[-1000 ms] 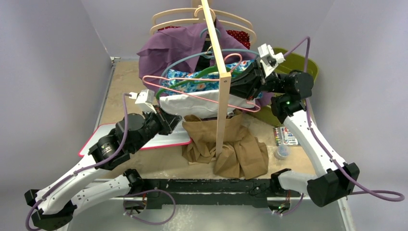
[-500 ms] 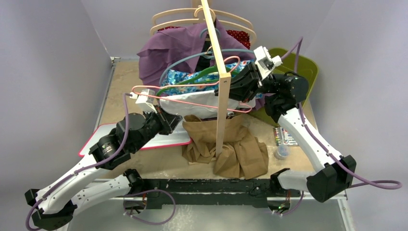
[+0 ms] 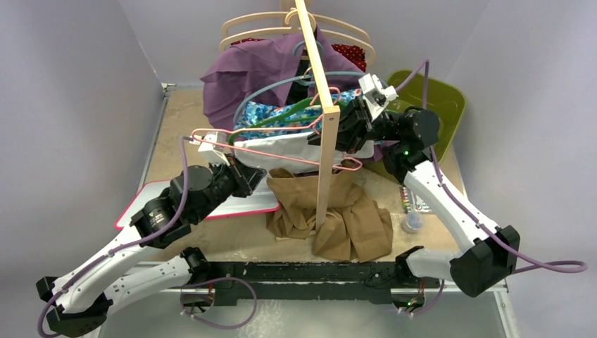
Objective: Remove the skirt from the hanger
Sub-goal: Place the hanger at the clothesline.
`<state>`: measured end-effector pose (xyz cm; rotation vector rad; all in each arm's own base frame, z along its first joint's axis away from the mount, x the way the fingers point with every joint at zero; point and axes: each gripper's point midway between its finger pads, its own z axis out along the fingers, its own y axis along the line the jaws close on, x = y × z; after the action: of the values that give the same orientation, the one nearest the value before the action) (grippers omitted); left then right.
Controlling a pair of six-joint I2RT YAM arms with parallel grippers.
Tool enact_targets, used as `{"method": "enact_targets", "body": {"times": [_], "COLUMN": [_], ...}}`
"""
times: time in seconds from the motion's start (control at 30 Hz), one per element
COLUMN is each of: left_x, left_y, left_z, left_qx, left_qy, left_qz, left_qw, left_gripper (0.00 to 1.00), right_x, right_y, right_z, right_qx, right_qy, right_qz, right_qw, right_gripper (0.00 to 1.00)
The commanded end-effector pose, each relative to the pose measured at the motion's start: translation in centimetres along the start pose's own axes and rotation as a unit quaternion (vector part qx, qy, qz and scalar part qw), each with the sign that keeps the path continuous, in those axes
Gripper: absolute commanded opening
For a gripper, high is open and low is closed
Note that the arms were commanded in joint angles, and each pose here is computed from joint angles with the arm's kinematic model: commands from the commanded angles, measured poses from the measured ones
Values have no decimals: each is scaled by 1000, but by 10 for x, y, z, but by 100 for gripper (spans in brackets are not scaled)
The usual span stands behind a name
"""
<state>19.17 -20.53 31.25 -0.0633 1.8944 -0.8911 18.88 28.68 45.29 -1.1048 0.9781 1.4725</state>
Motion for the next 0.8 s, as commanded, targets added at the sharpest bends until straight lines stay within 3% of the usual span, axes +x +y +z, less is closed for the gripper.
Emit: {"method": "enact_targets", "body": {"times": [0.0,0.13,0.27,0.4,0.57,0.77], "left_x": [-16,-15,-15,-16,-17,-17], "left_y": [-11,-10,-8,-7,-6,-4], "left_z": [-2,-1,-2,-2,-2,2], "left_qx": [16,16,13,9,10,9], "left_qy": [-29,-27,-30,-32,-39,-48], "left_qz": [-9,-10,-10,-8,-14,-26], "left_qw": [999,999,999,999,999,998], "left_gripper": [0,0,0,0,0,0], "right_x": [-14,-12,-17,-14,-12,0], "right_y": [7,-2,-29,-29,-25,-3], "right_z": [1,-5,-27,-54,-105,-185], "right_qx": [10,68,213,305,444,620], "right_qy": [-14,0,-9,-4,15,-25], "right_qz": [-37,-30,-52,-35,-28,28], "right_qw": [999,997,976,952,895,784], "right_gripper": [0,0,21,34,42,49]}}
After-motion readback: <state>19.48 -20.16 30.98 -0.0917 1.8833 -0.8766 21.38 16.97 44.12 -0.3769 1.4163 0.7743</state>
